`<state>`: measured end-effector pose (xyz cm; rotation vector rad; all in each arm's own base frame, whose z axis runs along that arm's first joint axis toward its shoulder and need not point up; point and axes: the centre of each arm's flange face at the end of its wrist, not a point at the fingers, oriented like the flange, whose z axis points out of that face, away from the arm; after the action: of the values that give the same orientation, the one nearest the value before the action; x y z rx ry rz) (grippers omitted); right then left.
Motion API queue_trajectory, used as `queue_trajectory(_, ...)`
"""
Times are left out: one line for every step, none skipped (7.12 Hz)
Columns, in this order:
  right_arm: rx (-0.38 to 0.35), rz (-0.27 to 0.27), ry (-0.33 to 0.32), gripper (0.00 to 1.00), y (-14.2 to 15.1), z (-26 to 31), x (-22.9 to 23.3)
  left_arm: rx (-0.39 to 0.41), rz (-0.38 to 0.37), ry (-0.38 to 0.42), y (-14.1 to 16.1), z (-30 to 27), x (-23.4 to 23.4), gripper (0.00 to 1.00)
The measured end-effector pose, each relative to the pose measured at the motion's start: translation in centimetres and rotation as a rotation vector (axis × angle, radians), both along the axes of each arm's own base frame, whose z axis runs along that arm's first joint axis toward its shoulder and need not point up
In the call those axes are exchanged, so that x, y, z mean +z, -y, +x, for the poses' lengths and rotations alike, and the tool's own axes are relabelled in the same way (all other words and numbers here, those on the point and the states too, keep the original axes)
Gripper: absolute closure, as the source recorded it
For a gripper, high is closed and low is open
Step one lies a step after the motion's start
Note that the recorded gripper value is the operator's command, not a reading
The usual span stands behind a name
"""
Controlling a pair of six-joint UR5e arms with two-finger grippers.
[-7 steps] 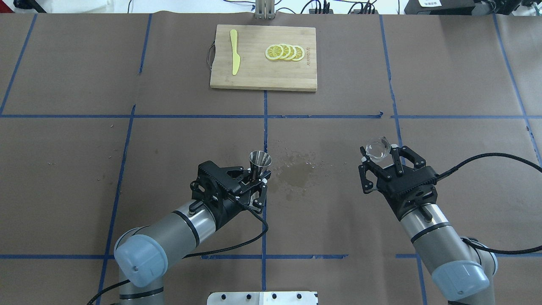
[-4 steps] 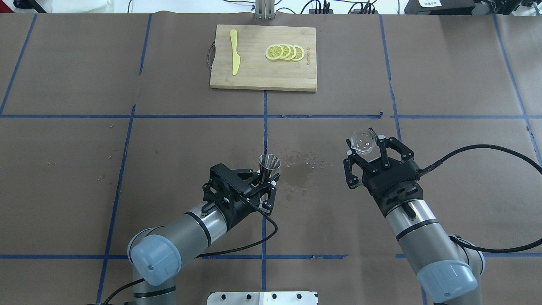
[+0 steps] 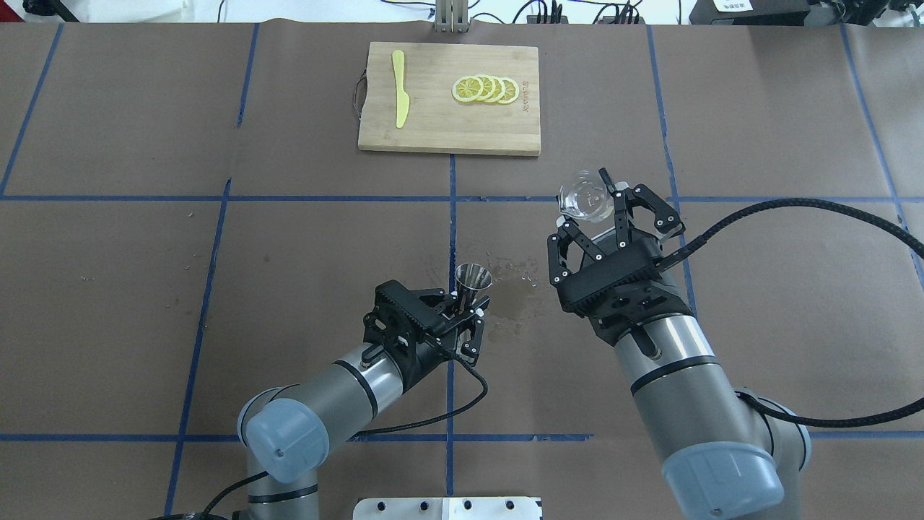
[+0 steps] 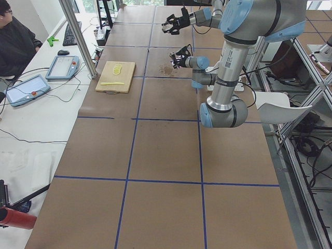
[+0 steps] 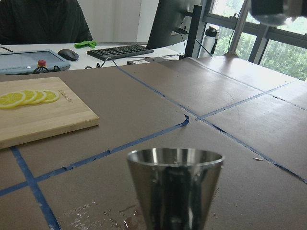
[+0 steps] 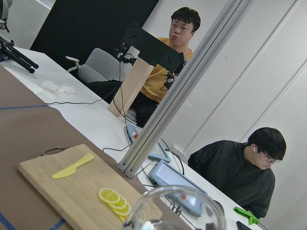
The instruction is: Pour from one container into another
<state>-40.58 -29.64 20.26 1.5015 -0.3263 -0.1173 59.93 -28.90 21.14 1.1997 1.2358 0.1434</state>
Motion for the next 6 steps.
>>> queue_trajectory(0.017, -0.003, -0.036, 1.0, 0.6, -0.1, -0.9, 0.004, 0.001, -0.009, -0.3, 0.2, -0.6, 1.0)
queue_trajectory(0.027, -0.006, -0.06, 1.0, 1.0, -0.2, -1.1, 0.007, 0.002, -0.018, -0.5, 0.4, -1.1, 1.0)
queue_trajectory(0.032, -0.006, -0.084, 1.0, 1.3, -0.3, -1.0, 0.009, 0.003, -0.023, -0.6, 0.5, -1.5, 1.0)
queue_trajectory(0.033, 0.001, -0.117, 1.0, 1.3, -0.3, -1.0, 0.01, 0.003, -0.026, -0.6, 0.5, -1.7, 1.0)
queue_trajectory(0.034, 0.008, -0.158, 1.0, 1.4, -0.4, -0.9, 0.012, 0.004, -0.03, -0.7, 0.6, -2.0, 1.0)
queue_trajectory(0.035, 0.012, -0.201, 1.0, 1.4, -0.6, -0.7, 0.013, 0.004, -0.032, -0.8, 0.7, -2.1, 1.0)
